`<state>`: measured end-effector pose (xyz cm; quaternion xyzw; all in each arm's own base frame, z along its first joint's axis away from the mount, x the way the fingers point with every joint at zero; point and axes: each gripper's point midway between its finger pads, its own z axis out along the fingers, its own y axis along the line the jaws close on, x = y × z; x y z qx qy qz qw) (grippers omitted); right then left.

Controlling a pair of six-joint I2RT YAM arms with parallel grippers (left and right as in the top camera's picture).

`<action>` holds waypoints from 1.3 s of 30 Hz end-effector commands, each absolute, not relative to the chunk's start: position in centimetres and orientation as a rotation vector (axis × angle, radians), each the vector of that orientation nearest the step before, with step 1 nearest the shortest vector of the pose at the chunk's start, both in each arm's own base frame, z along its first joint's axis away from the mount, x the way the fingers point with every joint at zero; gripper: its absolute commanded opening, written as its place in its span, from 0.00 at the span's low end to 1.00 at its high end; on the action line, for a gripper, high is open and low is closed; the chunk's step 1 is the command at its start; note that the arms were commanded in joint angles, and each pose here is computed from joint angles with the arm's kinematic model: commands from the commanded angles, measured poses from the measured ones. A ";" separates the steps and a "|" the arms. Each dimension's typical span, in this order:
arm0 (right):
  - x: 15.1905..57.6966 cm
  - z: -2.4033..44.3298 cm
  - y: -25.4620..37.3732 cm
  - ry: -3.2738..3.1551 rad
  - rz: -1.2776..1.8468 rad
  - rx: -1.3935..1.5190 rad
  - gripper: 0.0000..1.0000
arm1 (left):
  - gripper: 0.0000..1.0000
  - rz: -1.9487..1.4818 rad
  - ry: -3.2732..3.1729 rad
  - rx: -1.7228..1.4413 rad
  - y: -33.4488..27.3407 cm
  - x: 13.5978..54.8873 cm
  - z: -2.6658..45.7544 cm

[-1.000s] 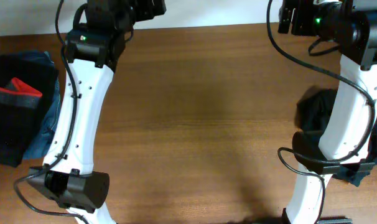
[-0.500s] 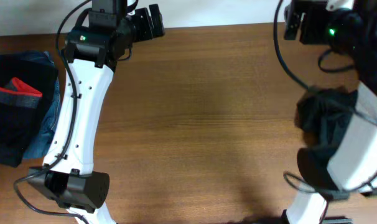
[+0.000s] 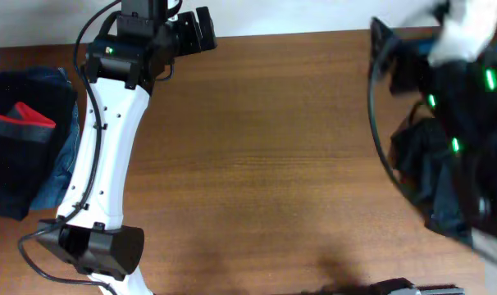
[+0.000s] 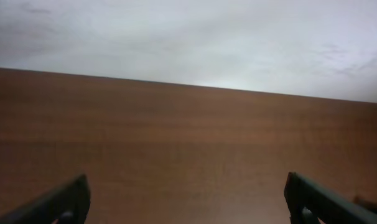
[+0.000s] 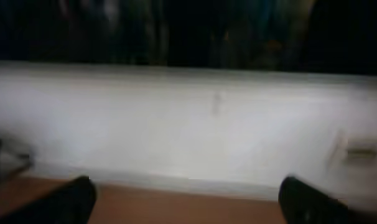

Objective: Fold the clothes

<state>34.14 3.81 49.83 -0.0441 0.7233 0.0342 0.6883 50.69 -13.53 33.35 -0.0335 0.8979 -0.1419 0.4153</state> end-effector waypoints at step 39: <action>24.5 16.0 1.7 1.628 0.064 -0.129 0.99 | 0.99 -0.364 2.221 -0.093 -13.3 50.1 35.0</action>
